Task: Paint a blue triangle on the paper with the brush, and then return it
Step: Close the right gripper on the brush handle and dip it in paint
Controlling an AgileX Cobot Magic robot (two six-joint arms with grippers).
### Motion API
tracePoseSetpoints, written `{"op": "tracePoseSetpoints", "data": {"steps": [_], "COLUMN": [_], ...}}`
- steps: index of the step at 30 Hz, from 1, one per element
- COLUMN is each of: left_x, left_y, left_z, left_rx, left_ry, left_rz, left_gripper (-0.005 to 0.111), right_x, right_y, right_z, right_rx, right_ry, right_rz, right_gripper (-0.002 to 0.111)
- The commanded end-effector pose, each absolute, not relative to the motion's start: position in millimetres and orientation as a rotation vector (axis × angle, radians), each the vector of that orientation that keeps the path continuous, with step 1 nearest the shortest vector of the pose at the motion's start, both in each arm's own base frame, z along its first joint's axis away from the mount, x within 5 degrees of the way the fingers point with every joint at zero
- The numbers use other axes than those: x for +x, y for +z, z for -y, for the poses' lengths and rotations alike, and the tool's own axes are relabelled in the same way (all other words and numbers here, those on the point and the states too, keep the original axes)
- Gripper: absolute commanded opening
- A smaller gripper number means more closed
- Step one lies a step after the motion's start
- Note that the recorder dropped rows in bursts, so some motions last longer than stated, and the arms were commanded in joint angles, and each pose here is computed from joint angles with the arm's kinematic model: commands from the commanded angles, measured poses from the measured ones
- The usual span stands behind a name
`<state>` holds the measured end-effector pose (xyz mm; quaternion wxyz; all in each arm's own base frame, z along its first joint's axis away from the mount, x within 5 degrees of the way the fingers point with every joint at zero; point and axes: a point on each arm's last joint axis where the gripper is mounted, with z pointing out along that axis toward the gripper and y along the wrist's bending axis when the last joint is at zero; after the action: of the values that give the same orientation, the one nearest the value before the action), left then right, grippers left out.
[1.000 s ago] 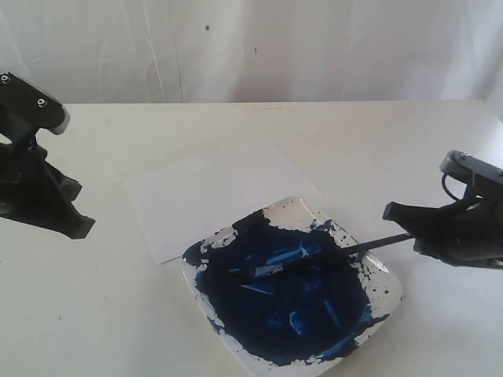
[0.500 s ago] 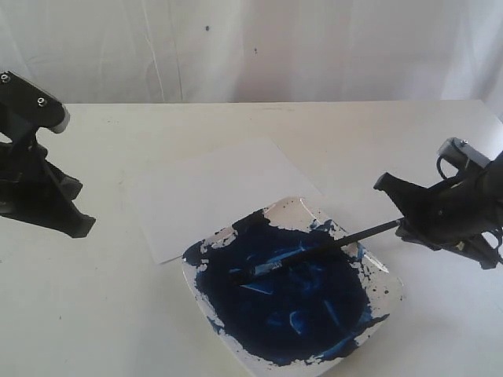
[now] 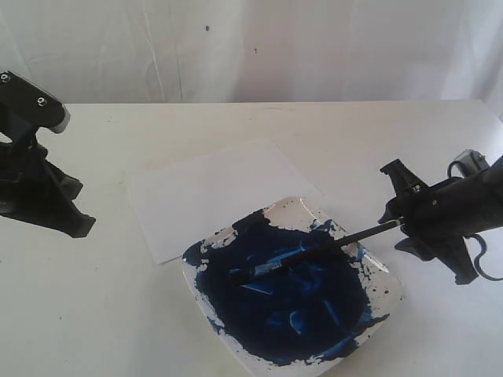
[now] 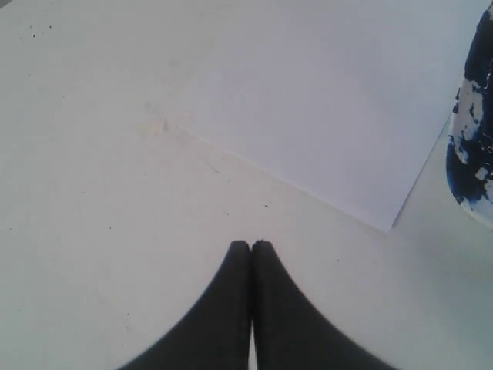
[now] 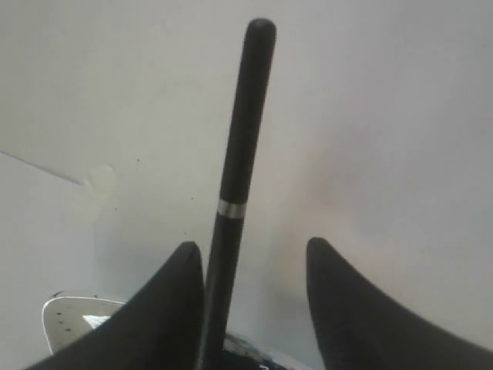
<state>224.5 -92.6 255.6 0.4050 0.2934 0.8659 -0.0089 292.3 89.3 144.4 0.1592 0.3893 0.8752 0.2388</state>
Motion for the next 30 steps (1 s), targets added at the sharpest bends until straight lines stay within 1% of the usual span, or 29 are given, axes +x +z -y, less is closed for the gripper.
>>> {"op": "tracePoseSetpoints", "data": {"steps": [1,4,10,14,21,30], "left_x": [223,223,223,223,223,223], "left_y": [254,254,254,254,254,254], "left_z": [94,94,94,94,94,94], "left_rx": [0.746,0.746,0.746,0.746,0.745,0.745], "left_ry": [-0.029,-0.029,-0.029,-0.029,-0.029,-0.029], "left_rz": [-2.192,-2.192,-2.192,-2.192,-2.19,-2.19], "left_gripper": [0.0,0.0,0.0,0.0,0.0,0.0], "right_x": [294,294,293,293,296,304], "right_y": [149,149,150,149,131,130], "right_z": [-90,-91,-100,-107,-110,-133], "right_rx": [1.145,1.174,1.194,1.171,1.197,1.112], "right_ry": [0.71,0.723,0.746,0.734,0.698,0.724], "right_rz": [-2.467,-2.456,-2.425,-2.407,-2.462,-2.494], "right_gripper": [0.041,0.041,0.036,0.036,0.036,0.036]}}
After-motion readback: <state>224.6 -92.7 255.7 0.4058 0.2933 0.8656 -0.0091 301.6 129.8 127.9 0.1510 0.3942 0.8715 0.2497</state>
